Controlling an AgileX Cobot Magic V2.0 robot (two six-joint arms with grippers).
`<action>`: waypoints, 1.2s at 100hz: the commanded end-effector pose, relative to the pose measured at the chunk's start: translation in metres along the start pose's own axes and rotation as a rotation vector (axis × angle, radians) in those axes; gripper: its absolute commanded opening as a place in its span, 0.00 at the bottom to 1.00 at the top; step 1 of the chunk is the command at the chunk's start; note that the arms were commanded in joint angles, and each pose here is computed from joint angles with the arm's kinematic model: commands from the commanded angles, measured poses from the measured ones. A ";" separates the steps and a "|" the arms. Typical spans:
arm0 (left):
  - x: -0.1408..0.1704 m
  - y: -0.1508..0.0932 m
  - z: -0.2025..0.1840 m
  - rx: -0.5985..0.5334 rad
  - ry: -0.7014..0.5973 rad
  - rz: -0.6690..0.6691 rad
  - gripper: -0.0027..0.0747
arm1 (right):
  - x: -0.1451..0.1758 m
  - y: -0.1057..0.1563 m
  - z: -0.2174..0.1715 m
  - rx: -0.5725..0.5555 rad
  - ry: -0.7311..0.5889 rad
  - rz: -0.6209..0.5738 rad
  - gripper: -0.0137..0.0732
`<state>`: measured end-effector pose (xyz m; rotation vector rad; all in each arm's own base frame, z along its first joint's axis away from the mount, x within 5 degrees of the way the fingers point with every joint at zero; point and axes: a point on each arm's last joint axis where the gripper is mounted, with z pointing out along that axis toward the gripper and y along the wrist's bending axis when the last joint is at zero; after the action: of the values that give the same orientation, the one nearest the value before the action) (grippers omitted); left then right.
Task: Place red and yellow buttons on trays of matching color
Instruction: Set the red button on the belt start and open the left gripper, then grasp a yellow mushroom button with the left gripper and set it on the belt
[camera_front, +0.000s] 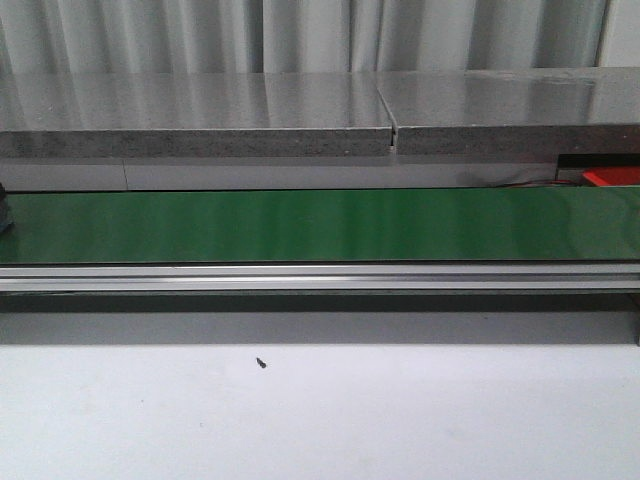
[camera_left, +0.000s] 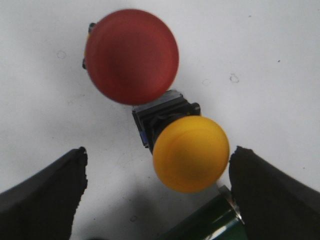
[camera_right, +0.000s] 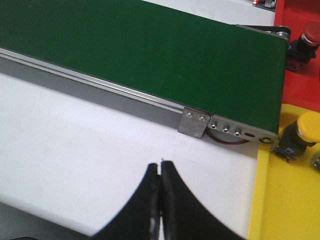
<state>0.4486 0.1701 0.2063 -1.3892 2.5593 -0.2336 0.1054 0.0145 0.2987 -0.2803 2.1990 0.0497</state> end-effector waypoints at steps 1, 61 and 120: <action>-0.003 -0.011 -0.030 0.081 -0.068 -0.011 0.74 | -0.012 -0.002 -0.005 0.017 -0.087 -0.005 0.08; -0.007 -0.013 -0.025 0.108 -0.107 -0.008 0.33 | -0.012 -0.002 -0.005 0.017 -0.087 -0.005 0.08; 0.021 -0.014 -0.114 0.107 -0.138 0.409 0.32 | -0.013 -0.002 -0.005 0.019 -0.095 -0.005 0.08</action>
<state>0.4320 0.1616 0.2670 -0.9253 2.6460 -0.1927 0.1056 0.0145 0.2990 -0.2795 2.1958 0.0492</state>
